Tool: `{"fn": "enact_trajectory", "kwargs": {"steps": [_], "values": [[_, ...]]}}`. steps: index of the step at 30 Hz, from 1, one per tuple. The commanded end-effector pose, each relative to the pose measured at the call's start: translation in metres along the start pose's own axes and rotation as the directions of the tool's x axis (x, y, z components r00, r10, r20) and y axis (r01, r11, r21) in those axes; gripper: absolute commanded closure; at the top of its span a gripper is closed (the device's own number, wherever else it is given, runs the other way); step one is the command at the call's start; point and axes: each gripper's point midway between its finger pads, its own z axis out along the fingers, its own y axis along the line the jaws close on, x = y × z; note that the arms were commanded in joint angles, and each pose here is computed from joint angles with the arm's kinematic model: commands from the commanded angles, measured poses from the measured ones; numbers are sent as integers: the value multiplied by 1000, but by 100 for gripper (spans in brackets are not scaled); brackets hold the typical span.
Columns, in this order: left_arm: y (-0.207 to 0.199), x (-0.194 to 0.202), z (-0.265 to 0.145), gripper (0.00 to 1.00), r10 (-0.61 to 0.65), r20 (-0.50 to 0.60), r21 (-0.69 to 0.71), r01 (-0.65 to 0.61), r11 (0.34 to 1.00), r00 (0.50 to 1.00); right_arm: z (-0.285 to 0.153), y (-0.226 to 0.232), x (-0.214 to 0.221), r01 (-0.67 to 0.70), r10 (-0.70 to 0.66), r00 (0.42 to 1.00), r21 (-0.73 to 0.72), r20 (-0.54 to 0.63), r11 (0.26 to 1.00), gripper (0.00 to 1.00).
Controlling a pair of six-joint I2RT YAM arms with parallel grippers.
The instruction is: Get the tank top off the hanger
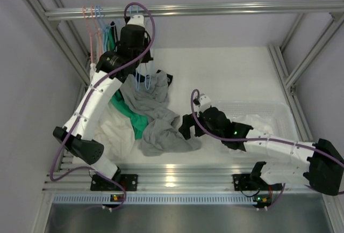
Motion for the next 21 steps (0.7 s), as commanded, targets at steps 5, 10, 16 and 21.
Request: {"fn": "enact_trajectory", "kwargs": {"steps": [5,10,16,21], "values": [[10,26,-16,94,27,-63,6,-27,1000,998,4,25,-17,30,-28,999,-101,22,994,1],[8,13,-46,1,-1,-17,70,2,998,1000,19,36,-12,100,-102,995,-158,-7,982,1],[3,2,-101,1,-65,41,198,56,979,997,50,50,-20,210,-211,977,-140,9,968,1],[32,12,-153,1,-131,117,198,106,974,984,90,53,-11,284,-287,958,-88,-21,955,0]]}}
